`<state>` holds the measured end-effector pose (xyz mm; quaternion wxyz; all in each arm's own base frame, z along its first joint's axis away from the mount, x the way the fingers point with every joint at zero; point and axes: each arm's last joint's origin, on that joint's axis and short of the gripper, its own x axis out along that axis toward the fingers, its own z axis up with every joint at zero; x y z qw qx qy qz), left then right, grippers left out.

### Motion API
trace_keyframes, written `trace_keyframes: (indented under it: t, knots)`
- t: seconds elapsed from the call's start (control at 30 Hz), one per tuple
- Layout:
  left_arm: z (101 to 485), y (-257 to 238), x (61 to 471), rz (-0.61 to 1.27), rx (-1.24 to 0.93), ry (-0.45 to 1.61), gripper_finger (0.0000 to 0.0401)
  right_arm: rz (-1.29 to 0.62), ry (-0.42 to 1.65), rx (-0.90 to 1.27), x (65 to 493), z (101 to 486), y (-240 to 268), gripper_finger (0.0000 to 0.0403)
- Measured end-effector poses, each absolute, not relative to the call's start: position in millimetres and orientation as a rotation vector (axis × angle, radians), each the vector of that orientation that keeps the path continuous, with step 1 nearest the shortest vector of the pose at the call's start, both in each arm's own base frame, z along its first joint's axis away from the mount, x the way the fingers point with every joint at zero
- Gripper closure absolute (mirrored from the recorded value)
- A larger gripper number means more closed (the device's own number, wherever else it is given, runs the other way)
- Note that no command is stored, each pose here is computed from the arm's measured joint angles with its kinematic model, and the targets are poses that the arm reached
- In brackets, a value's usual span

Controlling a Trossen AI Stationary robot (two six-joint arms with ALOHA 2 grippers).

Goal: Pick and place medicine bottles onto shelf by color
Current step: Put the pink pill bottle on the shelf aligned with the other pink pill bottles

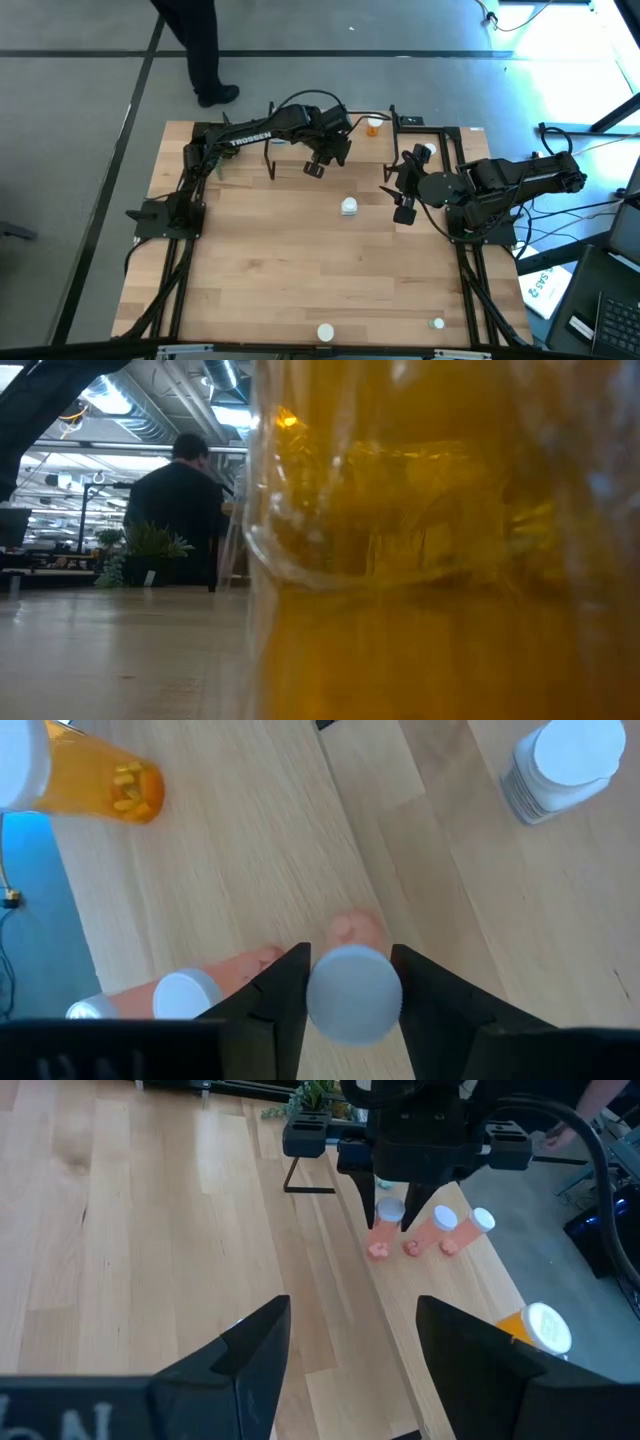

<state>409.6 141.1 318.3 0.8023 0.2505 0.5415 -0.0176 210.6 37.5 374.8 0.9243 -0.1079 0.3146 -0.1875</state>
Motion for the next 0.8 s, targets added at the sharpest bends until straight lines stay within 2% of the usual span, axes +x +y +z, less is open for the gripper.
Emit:
trace_keyframes:
  t: [0.8]
  knots:
    - [321.9,149.3,406.5,-0.035,0.503,1.129,0.0268,-0.384,0.645,-0.221,210.6,374.9,37.5,0.0183]
